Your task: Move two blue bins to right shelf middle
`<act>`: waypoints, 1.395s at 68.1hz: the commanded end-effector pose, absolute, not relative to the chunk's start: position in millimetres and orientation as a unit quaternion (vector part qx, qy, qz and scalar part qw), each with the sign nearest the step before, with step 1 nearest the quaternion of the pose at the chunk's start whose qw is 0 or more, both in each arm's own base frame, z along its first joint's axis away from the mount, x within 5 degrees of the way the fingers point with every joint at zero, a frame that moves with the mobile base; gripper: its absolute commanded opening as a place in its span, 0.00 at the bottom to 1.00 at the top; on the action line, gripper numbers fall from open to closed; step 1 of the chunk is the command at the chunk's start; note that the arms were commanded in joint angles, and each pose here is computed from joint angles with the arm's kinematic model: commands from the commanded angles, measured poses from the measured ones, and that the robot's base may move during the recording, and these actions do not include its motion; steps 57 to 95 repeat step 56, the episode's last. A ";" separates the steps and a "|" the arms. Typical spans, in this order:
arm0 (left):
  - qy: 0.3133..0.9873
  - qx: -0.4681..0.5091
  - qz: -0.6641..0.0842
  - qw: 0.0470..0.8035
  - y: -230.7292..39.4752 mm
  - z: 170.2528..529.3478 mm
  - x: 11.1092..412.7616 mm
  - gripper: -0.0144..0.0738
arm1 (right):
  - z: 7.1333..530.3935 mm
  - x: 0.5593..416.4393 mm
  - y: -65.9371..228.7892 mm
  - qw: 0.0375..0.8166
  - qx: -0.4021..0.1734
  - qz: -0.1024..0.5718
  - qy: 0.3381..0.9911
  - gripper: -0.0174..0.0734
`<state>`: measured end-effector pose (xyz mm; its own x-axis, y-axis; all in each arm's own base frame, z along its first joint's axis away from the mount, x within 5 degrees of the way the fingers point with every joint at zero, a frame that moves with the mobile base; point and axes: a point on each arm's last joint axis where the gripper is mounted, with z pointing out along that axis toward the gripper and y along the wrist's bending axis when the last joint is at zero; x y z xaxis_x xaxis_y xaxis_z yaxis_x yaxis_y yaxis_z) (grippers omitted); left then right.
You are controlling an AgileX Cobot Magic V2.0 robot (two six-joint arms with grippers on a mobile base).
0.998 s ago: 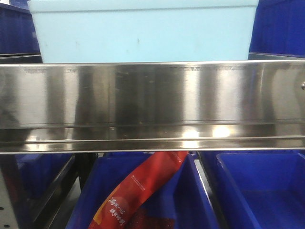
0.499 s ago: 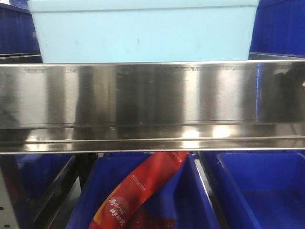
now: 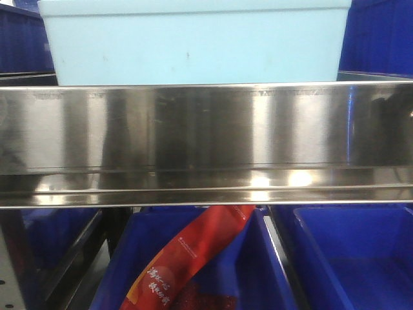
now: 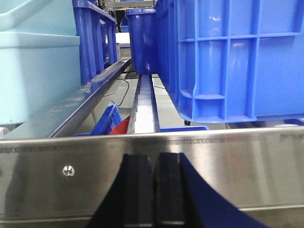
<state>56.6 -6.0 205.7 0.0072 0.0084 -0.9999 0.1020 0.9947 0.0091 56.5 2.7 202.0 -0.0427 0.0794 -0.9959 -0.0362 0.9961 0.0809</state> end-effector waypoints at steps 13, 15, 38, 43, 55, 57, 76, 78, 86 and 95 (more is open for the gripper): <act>0.695 0.036 -0.034 0.717 -5.7 208.1 56.2 0.04 | 204.4 56.4 2.1 0.703 0.018 0.039 0.710 0.01; 0.695 0.036 -0.034 0.717 -5.7 208.1 56.2 0.04 | 204.4 56.4 2.1 0.703 0.018 0.039 0.710 0.01; 0.695 0.036 -0.034 0.717 -5.7 208.1 56.2 0.04 | 204.4 56.4 2.1 0.703 0.018 0.039 0.710 0.01; 0.695 0.036 -0.034 0.717 -5.7 208.1 56.2 0.04 | 204.4 56.4 2.1 0.703 0.018 0.039 0.710 0.01; 0.695 0.036 -0.034 0.717 -5.7 208.1 56.2 0.04 | 204.4 56.4 2.1 0.703 0.018 0.039 0.710 0.01; 0.695 0.036 -0.034 0.717 -5.7 208.1 56.2 0.04 | 204.4 56.4 2.1 0.703 0.018 0.039 0.710 0.01; 0.695 0.036 -0.034 0.717 -5.7 208.1 56.2 0.04 | 204.4 56.4 2.1 0.703 0.018 0.039 0.710 0.01; 0.695 0.036 -0.034 0.717 -5.7 208.1 56.2 0.04 | 204.4 56.4 2.1 0.703 0.018 0.039 0.710 0.01; 0.695 0.036 -0.034 0.717 -5.7 208.1 56.2 0.04 | 204.4 56.4 2.1 0.703 0.018 0.039 0.710 0.01; 0.695 0.036 -0.034 0.717 -5.7 208.1 56.2 0.04 | 204.4 56.4 2.1 0.703 0.018 0.039 0.710 0.01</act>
